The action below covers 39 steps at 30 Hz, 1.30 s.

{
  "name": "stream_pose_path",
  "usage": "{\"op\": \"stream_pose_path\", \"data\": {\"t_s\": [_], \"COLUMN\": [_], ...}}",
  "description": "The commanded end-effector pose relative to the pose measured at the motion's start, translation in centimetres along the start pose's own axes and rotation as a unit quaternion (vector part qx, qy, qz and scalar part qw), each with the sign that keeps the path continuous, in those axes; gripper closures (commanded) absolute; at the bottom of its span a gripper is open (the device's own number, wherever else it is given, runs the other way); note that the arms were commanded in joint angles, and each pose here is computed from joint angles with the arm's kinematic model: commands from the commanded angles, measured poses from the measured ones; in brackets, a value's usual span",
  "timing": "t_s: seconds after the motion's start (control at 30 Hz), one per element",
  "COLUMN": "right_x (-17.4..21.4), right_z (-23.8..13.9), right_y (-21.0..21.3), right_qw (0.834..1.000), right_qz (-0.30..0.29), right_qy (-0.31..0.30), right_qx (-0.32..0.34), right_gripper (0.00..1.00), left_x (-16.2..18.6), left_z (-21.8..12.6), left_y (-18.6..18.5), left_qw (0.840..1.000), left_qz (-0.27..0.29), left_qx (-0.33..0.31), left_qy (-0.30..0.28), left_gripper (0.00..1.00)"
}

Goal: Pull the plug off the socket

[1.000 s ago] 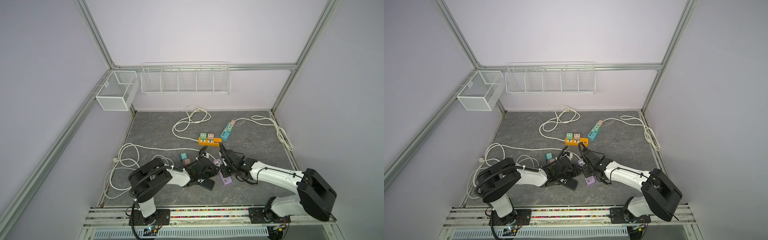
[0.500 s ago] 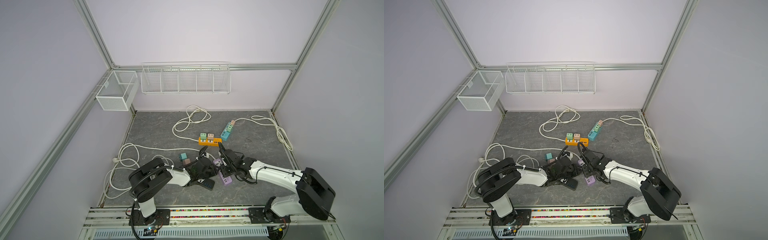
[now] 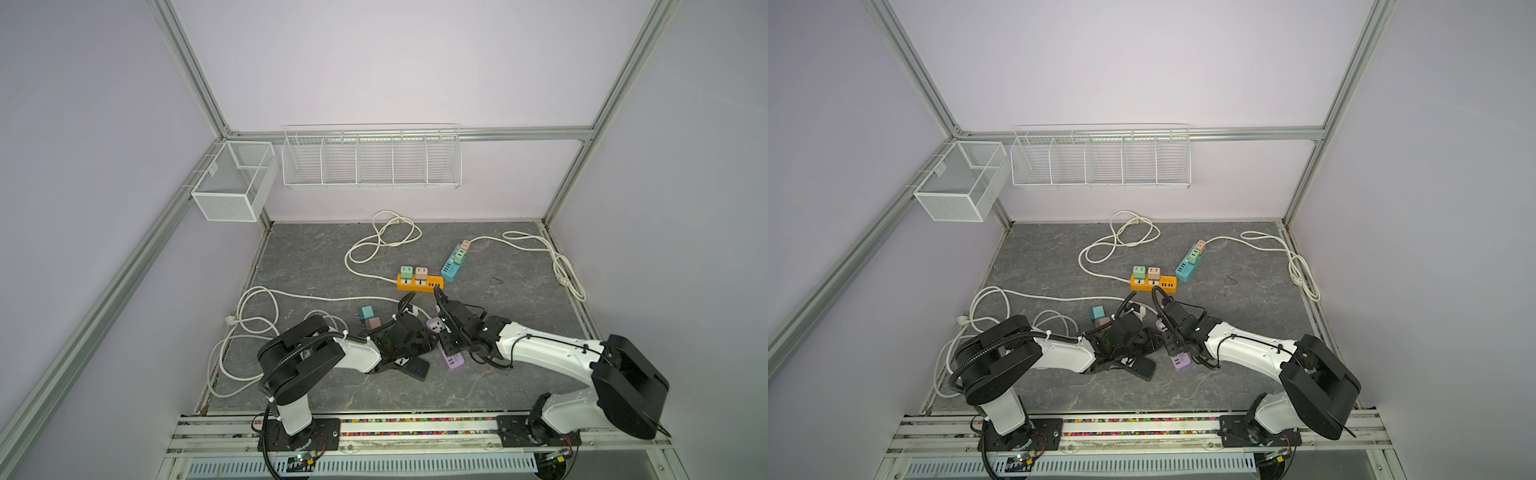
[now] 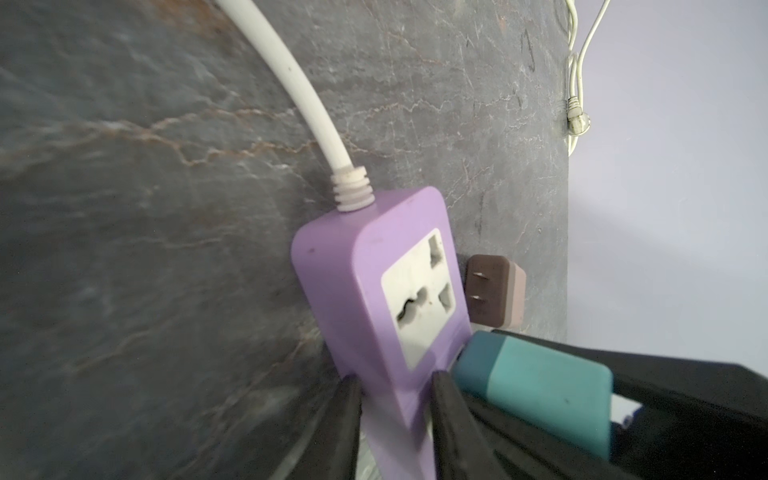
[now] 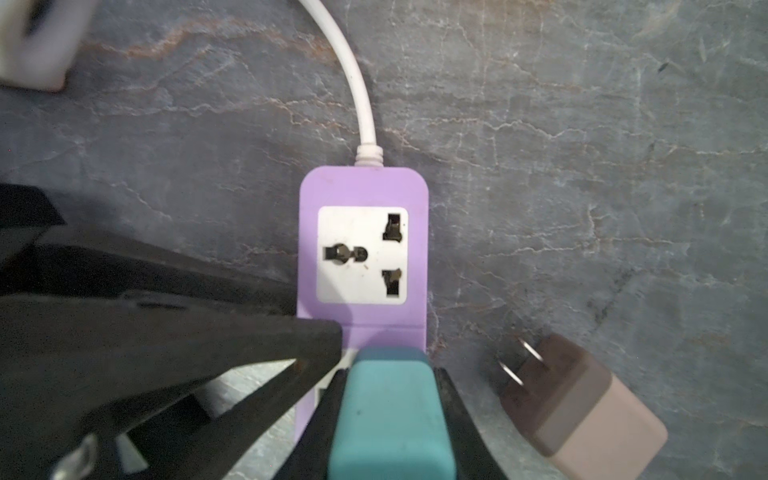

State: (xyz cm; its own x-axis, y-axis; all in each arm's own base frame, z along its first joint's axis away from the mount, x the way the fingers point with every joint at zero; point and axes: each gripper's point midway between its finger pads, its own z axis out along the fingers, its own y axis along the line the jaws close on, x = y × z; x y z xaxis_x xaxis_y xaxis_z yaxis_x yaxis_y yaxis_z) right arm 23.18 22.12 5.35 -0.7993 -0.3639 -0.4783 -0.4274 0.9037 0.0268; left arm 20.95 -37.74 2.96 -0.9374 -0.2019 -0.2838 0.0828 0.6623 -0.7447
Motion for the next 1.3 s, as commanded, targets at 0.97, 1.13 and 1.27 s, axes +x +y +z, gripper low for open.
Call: {"op": "stream_pose_path", "data": {"t_s": [0.97,1.13,1.27], "right_x": [-5.8,-5.6,-6.0], "right_z": [-2.8,-2.5,-2.9], "right_y": [3.2,3.0,0.7], "right_qw": [0.993,0.993,0.99], "right_qz": [0.012,0.019,0.058], "right_qy": [-0.101,-0.102,-0.11], "right_qx": [-0.063,-0.057,-0.064], "right_gripper": [0.93,0.94,0.93], "left_x": [7.6,7.6,7.8], "left_z": [-0.6,-0.7,-0.8], "left_y": [13.4,13.6,13.5], "left_qw": [0.969,0.968,0.968], "left_qz": [-0.003,-0.003,-0.003], "left_qx": [-0.214,-0.219,-0.218], "left_qy": [0.122,0.123,0.127], "left_gripper": [0.71,0.71,0.72]}}
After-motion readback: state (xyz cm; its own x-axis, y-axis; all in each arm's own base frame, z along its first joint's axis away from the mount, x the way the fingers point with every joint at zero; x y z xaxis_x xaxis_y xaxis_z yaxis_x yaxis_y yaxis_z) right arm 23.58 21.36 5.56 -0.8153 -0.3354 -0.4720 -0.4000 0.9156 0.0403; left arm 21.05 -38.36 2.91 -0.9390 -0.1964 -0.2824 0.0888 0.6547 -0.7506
